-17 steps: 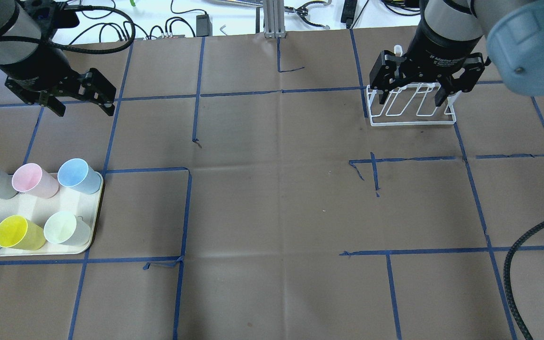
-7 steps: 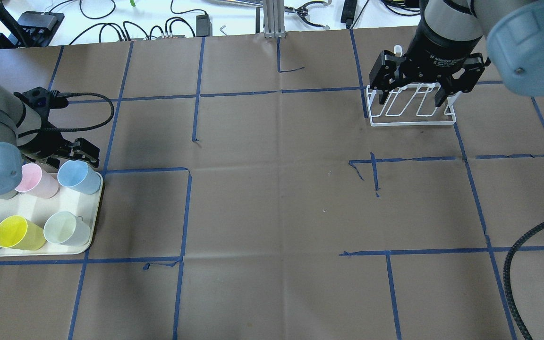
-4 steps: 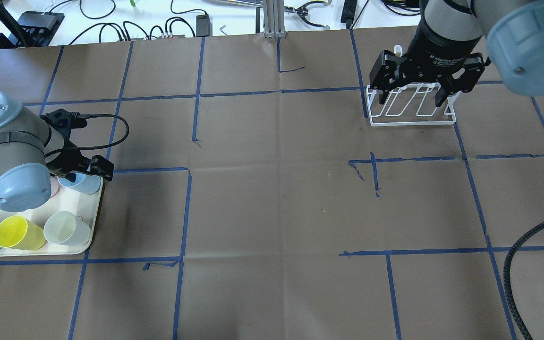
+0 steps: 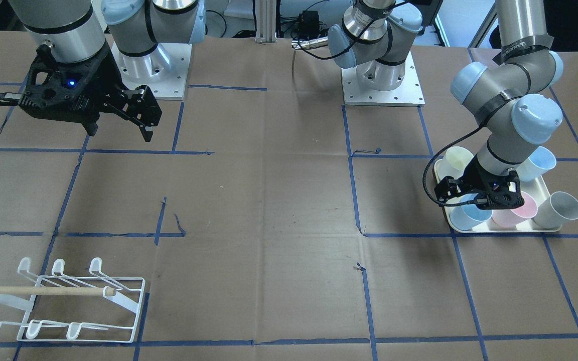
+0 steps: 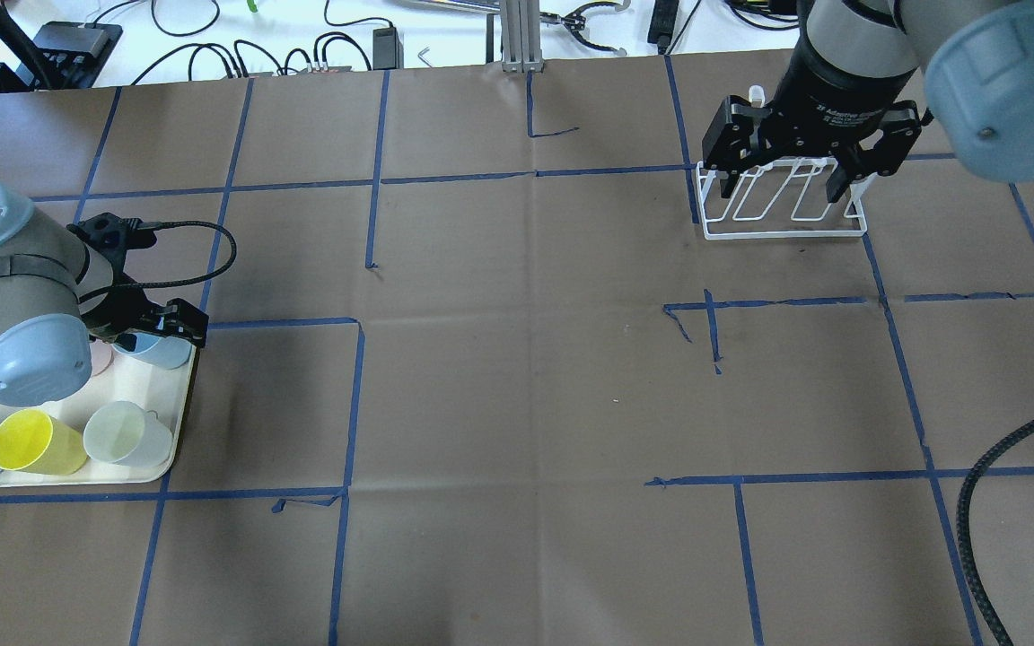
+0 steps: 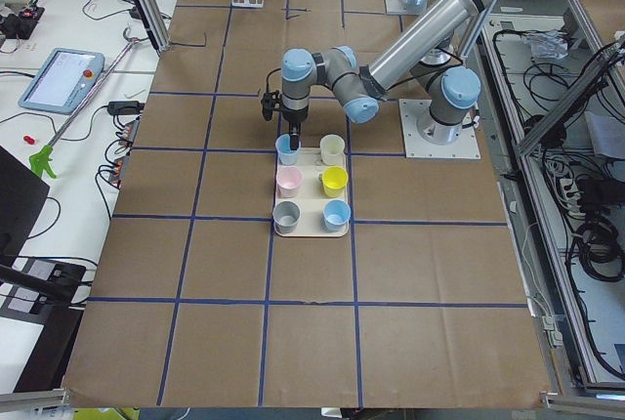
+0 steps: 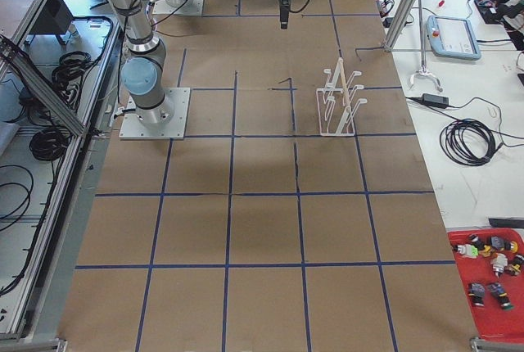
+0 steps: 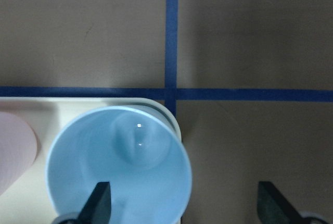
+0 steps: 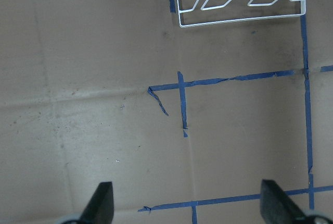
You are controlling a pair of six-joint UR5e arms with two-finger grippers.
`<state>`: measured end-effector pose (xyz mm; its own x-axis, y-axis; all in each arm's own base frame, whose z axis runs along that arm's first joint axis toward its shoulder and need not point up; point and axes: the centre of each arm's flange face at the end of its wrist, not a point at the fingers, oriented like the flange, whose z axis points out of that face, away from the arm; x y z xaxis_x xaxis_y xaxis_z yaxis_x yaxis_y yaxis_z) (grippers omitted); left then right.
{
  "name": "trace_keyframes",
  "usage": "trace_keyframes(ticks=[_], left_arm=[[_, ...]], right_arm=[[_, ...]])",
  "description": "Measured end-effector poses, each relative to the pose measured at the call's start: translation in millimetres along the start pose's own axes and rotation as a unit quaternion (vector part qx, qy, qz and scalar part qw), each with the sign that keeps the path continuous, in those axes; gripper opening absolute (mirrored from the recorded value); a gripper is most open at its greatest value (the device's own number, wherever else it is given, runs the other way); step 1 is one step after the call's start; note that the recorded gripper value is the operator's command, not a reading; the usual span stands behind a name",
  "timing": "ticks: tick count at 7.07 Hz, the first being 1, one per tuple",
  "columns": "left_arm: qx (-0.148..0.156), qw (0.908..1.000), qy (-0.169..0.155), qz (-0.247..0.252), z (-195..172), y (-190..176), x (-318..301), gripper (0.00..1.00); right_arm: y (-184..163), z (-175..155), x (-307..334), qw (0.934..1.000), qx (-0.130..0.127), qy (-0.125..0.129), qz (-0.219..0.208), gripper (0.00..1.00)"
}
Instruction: Transfer IKEA cup to right arm and place on rack
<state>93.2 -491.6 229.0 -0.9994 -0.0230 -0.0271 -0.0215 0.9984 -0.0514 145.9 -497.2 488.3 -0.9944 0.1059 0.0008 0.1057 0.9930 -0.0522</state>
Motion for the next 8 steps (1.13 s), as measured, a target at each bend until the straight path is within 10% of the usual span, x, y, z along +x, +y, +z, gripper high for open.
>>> trace_keyframes(ticks=[1, 2, 8], left_arm=[[0.002, 1.0, -0.001, 0.0, -2, -1, -1, 0.06], [0.003, 1.0, -0.002, -0.001, -3, -2, -1, 0.0], [0.039, 0.9991, -0.016, -0.01, -54, -26, -26, 0.0]], right_arm=[[0, 0, 0, 1.0, 0.0, 0.0, 0.0, 1.0], [0, -1, 0, 1.0, 0.001, 0.0, 0.0, 1.0], [0, -1, 0, 1.0, 0.001, 0.0, 0.001, 1.0]])
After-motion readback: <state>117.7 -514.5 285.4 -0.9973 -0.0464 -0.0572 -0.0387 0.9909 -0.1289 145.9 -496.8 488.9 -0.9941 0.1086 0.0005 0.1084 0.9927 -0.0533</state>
